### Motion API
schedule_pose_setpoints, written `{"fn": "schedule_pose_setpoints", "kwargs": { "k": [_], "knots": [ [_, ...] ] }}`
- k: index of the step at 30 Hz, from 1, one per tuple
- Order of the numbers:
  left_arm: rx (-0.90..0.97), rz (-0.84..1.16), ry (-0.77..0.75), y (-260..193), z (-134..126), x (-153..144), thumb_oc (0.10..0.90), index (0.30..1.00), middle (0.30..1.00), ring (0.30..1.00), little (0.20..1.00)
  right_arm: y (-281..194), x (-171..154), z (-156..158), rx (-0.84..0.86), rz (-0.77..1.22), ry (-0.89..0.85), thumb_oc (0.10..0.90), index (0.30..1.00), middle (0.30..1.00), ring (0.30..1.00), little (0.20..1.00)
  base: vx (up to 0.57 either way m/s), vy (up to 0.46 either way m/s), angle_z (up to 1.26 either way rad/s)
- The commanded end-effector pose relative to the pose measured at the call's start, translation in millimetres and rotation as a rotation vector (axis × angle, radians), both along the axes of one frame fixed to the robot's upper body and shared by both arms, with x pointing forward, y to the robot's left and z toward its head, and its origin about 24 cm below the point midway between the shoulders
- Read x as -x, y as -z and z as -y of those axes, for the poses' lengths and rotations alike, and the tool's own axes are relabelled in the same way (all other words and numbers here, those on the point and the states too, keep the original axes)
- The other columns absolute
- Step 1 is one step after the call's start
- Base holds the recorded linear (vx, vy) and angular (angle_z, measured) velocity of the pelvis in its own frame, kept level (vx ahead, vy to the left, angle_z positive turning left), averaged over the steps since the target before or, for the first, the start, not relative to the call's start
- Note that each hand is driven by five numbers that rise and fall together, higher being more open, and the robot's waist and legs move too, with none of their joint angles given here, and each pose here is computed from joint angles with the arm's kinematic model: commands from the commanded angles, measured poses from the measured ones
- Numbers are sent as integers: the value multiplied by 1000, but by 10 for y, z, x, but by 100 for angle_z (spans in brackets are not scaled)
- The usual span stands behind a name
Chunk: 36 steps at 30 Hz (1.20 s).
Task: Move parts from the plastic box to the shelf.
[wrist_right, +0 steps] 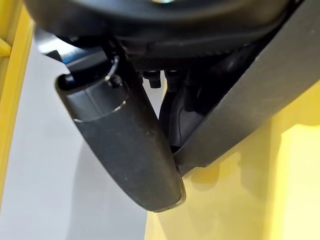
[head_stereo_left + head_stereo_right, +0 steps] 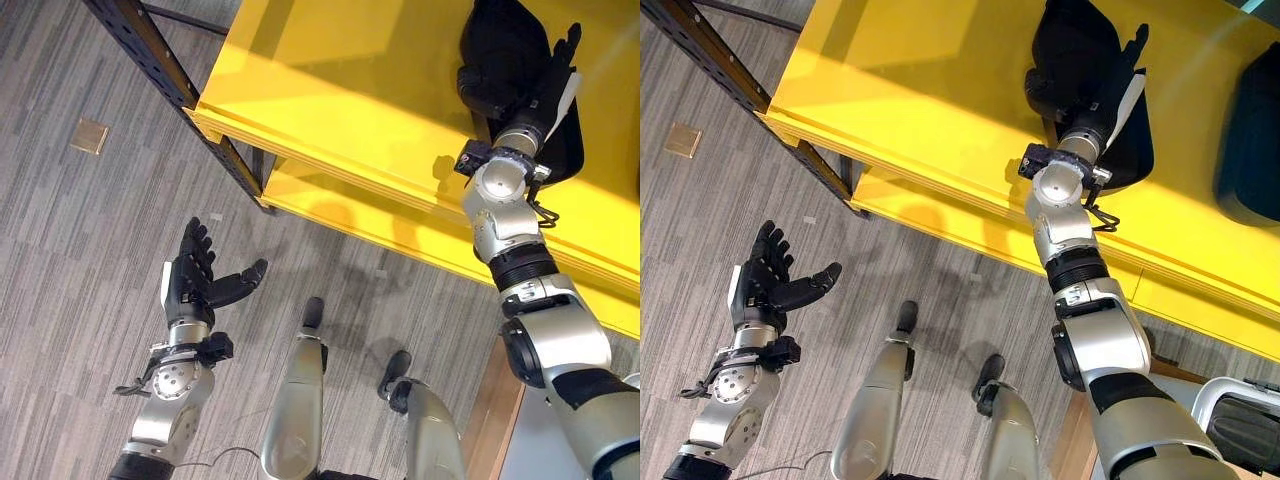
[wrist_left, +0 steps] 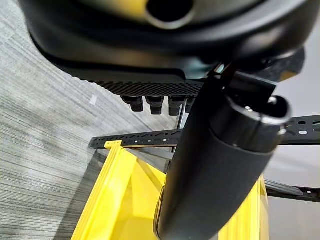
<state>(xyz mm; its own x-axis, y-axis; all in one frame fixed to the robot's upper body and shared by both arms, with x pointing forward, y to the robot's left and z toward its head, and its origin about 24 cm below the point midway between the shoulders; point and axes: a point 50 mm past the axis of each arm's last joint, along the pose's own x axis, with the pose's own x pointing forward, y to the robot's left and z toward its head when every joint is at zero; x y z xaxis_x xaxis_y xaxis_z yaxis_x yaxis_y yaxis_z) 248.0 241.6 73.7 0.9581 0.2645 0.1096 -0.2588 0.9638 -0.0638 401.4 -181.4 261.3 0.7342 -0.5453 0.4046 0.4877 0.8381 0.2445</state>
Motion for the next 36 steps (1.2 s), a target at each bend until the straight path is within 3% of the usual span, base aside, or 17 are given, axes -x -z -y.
{"fn": "schedule_pose_setpoints", "kwargs": {
  "k": [1,36],
  "knots": [
    [-56,237,40,-401,84,27,900,1000,1000,1000,1000,-203,91,336,-67,99,123,900,1000,1000,1000,1000,0,0,0],
    [-103,245,50,-469,50,12,900,1000,1000,1000,1000,-403,133,456,-517,258,91,900,1000,1000,1000,1000,0,0,0]
  ]
}}
